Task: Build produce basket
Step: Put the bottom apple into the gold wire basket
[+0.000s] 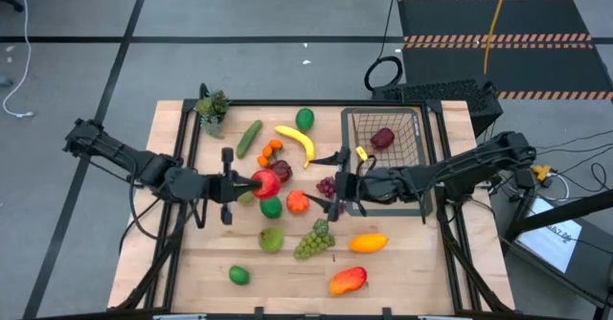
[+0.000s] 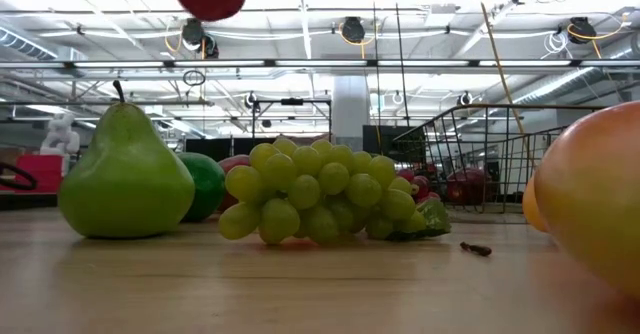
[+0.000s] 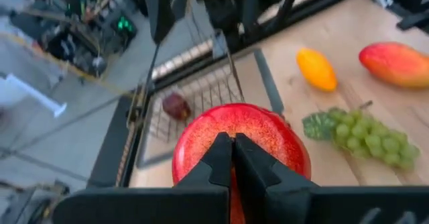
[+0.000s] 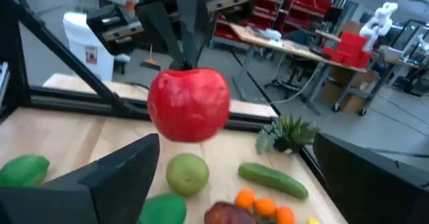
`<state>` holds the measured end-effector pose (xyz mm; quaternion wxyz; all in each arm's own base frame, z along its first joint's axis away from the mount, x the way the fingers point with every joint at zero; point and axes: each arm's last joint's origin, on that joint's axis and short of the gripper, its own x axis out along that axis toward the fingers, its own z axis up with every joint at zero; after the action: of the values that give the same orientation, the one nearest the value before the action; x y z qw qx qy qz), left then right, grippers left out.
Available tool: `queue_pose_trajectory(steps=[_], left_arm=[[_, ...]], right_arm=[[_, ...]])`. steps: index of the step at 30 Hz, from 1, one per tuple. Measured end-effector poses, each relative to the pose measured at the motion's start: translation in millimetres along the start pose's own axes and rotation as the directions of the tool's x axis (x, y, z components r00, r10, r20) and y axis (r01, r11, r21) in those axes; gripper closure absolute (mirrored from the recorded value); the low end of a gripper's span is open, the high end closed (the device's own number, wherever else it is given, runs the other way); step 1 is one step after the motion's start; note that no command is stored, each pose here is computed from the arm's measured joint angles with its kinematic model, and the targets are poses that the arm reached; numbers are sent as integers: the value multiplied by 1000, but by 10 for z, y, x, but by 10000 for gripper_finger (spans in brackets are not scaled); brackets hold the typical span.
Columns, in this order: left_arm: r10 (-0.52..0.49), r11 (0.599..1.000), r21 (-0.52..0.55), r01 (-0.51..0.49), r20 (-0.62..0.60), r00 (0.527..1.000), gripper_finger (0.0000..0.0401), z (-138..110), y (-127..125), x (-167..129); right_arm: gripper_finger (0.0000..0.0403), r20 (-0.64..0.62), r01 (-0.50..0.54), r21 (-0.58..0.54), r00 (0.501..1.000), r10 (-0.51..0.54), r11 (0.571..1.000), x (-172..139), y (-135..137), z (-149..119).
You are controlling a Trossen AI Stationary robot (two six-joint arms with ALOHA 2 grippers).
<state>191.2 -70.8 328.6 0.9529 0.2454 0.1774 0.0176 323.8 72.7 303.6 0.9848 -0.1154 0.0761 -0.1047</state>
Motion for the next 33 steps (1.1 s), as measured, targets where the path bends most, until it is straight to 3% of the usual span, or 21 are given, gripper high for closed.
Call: queue_pose_trajectory(steps=[10,17,27,33], left_arm=[[-35,998,56,32,62,997,397,27,99,263],[-38,997,75,35,47,998,397,-15,121,490],[-100,994,63,94,94,991,397,-35,152,678],[-88,995,61,82,104,991,394,-41,156,763]], right_arm=[[3,30,-2,29,1000,2,1000,165,61,-97],[3,42,-125,129,992,120,984,222,-19,-123],[3,-17,-111,114,993,113,987,271,-40,-212],[3,-32,-145,133,988,150,981,329,-51,-274]])
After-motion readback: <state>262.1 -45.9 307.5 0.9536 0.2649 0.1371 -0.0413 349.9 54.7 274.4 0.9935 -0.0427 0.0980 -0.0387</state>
